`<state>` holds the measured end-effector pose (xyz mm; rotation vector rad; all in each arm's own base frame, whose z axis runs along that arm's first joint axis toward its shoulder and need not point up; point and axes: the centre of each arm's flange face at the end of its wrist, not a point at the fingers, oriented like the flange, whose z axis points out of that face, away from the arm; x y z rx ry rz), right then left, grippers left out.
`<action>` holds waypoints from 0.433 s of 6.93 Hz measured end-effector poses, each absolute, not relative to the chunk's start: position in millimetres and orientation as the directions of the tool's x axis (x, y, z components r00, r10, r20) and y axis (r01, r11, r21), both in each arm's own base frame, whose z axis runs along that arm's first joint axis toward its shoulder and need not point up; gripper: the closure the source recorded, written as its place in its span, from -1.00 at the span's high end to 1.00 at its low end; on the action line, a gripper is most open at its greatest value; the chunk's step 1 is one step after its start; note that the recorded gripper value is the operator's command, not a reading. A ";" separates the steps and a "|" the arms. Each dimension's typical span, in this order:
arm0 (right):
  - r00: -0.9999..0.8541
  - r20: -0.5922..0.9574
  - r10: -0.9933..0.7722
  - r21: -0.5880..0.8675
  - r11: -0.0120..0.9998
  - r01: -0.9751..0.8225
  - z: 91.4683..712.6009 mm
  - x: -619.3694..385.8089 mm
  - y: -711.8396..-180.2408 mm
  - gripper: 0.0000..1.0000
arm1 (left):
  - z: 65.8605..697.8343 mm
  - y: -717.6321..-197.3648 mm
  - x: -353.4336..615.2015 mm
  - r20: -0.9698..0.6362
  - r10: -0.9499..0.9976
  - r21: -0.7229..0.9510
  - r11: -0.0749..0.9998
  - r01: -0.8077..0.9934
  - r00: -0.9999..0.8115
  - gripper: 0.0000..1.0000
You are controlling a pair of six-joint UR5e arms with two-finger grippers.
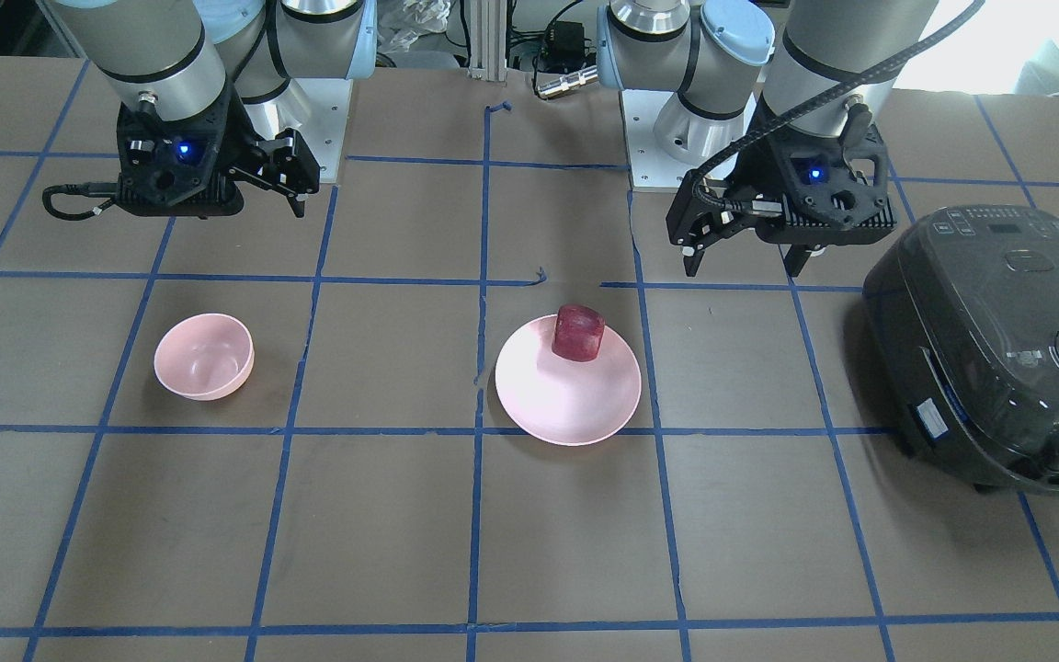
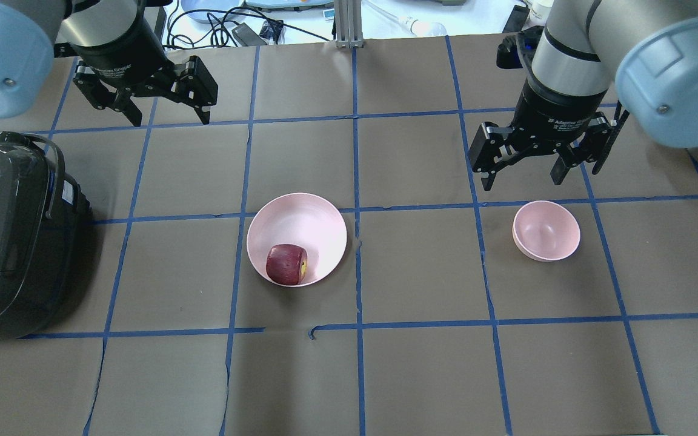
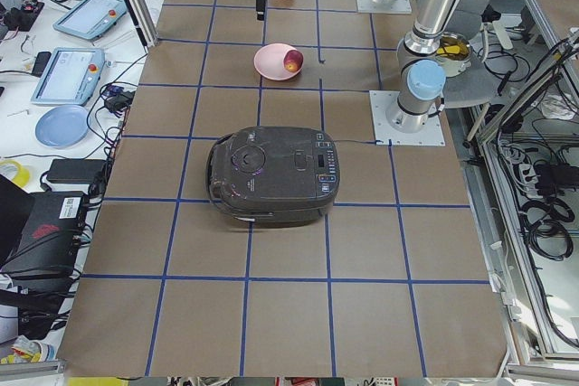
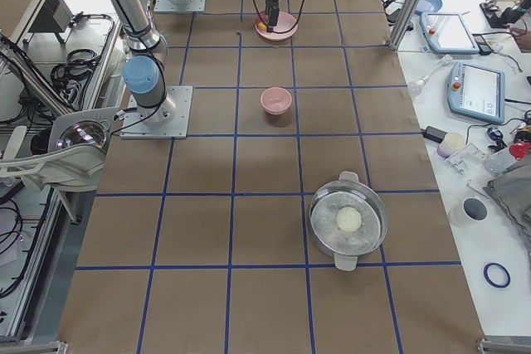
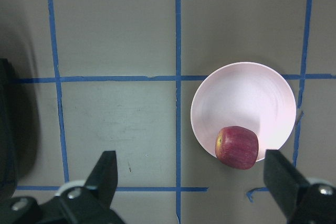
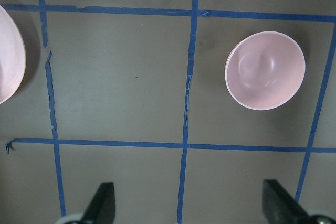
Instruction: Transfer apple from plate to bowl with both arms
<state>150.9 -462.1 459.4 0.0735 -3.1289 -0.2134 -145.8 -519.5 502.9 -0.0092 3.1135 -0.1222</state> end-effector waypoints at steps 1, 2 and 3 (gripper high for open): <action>-0.999 0.002 -0.046 0.138 0.989 -0.045 457.7 151.2 -463.4 1.00 | 502.6 -519.4 -145.8 -0.025 -0.007 -0.078 0.997 -0.005 -1.000 1.00; -0.999 0.002 -0.043 0.141 0.989 -0.042 455.9 151.3 -464.9 1.00 | 502.3 -519.4 -145.8 -0.025 -0.007 -0.077 0.997 -0.005 -1.000 1.00; -0.999 0.002 -0.042 0.142 0.989 -0.041 455.8 151.0 -465.5 1.00 | 501.9 -519.3 -145.8 -0.025 -0.007 -0.076 0.997 -0.005 -1.000 1.00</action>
